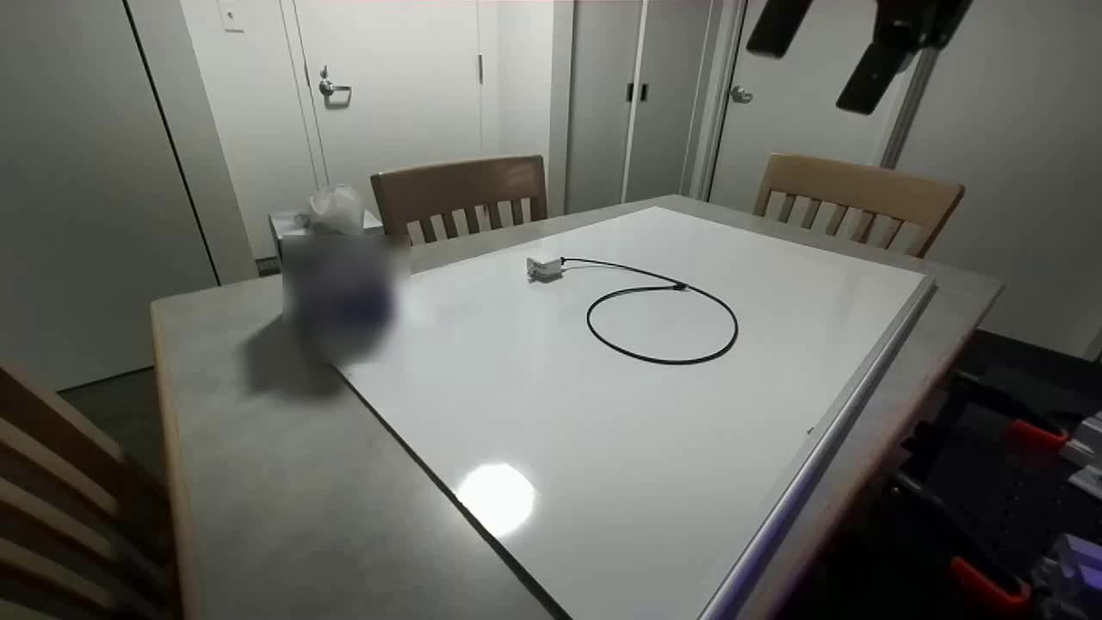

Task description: Unwind the charger cable and stretch it along the board

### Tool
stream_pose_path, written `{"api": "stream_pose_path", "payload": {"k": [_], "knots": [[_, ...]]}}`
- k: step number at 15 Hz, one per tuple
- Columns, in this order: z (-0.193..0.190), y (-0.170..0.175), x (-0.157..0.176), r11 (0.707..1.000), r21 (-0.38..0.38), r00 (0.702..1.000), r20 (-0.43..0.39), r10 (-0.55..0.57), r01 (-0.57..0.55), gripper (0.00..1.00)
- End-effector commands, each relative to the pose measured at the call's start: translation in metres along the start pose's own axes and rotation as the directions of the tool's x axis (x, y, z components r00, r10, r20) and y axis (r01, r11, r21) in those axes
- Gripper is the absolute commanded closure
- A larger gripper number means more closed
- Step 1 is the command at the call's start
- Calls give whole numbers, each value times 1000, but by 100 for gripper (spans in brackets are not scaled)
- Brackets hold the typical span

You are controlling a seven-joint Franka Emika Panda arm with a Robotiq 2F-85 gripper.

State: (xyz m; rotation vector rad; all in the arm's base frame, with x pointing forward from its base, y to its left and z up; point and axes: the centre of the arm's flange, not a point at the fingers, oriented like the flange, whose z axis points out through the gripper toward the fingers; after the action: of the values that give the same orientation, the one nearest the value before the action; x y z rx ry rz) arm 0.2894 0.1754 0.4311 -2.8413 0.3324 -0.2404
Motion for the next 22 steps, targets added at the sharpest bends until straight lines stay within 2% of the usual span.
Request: {"api": "stream_pose_path", "payload": {"k": [1, 7, 11, 16, 22], "knots": [[4, 3, -1, 1000, -7, 1000, 8, 3, -3, 0], [8, 6, -2, 1000, -14, 1000, 16, 6, -6, 0], [12, 8, 1, 999, -13, 999, 17, -39, 39, 0], [15, 31, 16, 995, 4, 995, 29, -95, 95, 0], [27, 71, 54, 984, 45, 981, 82, -178, 174, 0]]}}
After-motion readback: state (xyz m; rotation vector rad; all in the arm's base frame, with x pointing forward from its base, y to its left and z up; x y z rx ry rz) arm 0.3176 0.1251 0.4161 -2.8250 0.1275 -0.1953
